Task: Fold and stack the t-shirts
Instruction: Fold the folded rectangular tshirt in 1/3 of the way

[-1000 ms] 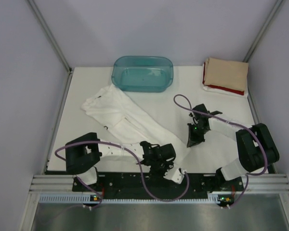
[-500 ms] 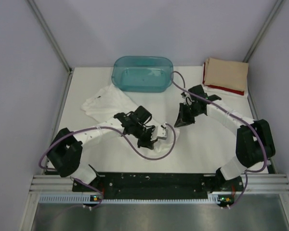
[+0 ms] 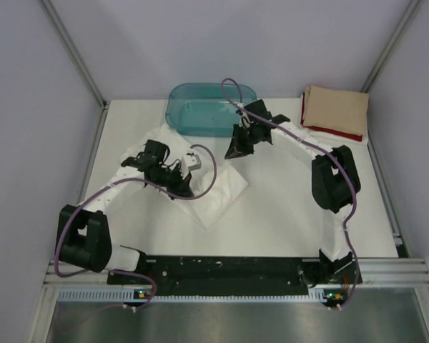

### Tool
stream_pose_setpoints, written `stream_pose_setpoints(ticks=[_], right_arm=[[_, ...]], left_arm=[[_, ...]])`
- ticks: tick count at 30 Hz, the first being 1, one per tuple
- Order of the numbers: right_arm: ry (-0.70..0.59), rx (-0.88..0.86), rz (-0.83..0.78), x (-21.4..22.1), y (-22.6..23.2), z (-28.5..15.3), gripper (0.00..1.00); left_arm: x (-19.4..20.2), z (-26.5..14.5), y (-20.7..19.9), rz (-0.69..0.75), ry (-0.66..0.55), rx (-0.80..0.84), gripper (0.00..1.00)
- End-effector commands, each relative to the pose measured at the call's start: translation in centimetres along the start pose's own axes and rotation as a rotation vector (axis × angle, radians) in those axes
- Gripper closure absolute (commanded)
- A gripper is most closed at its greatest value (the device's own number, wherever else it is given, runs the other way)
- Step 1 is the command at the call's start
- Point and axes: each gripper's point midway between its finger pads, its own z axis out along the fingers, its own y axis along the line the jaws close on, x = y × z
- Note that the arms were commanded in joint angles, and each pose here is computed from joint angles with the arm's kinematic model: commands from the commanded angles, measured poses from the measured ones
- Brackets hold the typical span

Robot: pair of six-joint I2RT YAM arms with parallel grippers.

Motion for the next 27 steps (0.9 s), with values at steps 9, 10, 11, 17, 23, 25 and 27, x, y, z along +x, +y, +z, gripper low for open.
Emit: stream_pose_setpoints(ticks=[9,10,11,17,23,25,27], right_arm=[[-0.065,-0.048,-0.006,-3.4,2.4,5.9,1.0],[-0.062,-0.049,-0.004,-3.5,2.4,6.1,1.0],[-0.058,-0.051,-0.006,-3.4,2.3,6.4,1.0],[-0.07,-0.085,-0.041,-3.5,3.6,7.1,1.0],[-0.06,-0.046,-0.022,-3.3,2.3,9.3,1.0],[-0.068,-0.032,-0.033,-3.5,2.0,9.8,0.98],[-0.08,-0.02,-0.048,-3.9,1.8,10.0,0.74]], left_arm=[[3.6,-1.4,2.7,-0.129,-0.035,-0.052,1.0],[3.8,-1.3,2.8,-0.134,-0.026,-0.056,1.0],[4.0,-1.4,3.0,-0.138,-0.02,-0.064,1.0],[5.4,-2.0,4.5,-0.204,-0.035,-0.137,1.0],[6.8,-1.9,6.2,-0.248,0.018,-0.203,0.96],[7.2,-1.9,6.4,-0.257,0.035,-0.214,0.87],[7.5,-2.1,7.0,-0.275,0.056,-0.241,0.8]])
